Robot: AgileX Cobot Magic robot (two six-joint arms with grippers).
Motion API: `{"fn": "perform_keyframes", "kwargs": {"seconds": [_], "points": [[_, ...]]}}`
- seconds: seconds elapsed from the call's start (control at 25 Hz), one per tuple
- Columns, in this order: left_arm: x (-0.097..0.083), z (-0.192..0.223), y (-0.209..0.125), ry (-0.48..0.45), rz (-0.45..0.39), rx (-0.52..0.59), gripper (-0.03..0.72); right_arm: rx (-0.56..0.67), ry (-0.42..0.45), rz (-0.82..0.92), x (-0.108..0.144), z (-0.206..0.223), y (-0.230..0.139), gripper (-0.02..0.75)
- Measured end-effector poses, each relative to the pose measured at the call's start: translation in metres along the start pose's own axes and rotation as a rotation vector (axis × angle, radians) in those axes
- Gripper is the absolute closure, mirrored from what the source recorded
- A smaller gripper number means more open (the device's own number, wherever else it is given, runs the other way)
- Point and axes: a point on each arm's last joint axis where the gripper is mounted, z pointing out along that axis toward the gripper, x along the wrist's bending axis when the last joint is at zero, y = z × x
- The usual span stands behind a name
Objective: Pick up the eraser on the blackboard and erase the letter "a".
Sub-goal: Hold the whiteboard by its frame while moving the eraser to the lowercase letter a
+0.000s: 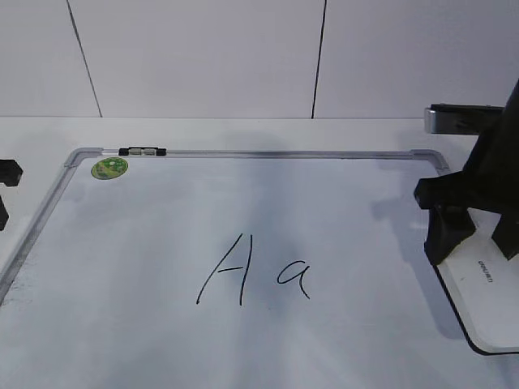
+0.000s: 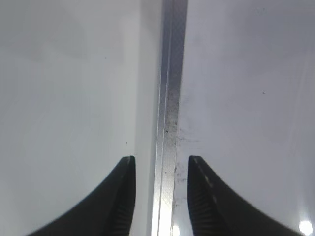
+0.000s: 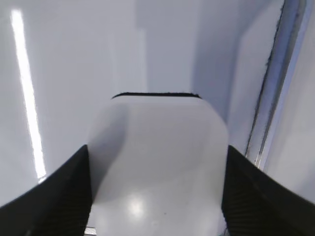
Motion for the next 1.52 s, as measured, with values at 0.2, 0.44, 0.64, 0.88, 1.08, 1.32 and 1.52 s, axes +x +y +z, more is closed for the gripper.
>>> {"fn": "perform_keyframes", "kwargs": {"seconds": [0.2, 0.44, 0.64, 0.88, 1.08, 1.32, 1.52], "points": [[0.001, 0.024, 0.004, 0.008, -0.005, 0.047, 0.418, 0.019, -0.006, -0.003, 0.0, 0.006, 0.002, 0.206], [0.003, 0.049, 0.006, 0.016, -0.009, 0.092, 0.418, 0.017, -0.006, -0.003, 0.0, 0.005, 0.003, 0.206], [0.002, 0.052, 0.013, 0.014, -0.009, 0.066, 0.418, 0.017, -0.008, -0.004, 0.0, 0.005, 0.003, 0.206], [0.002, 0.052, 0.016, 0.019, -0.003, 0.056, 0.418, 0.017, -0.008, -0.004, 0.0, 0.005, 0.003, 0.206], [0.003, 0.062, 0.016, 0.025, -0.001, 0.083, 0.418, 0.023, -0.009, -0.003, 0.0, 0.005, 0.002, 0.206], [0.004, 0.067, 0.016, 0.028, -0.001, 0.097, 0.418, 0.023, -0.009, -0.003, 0.0, 0.005, 0.002, 0.206], [0.004, 0.067, 0.017, 0.028, -0.001, 0.095, 0.44, 0.023, -0.009, -0.004, 0.0, 0.005, 0.002, 0.206]]}}
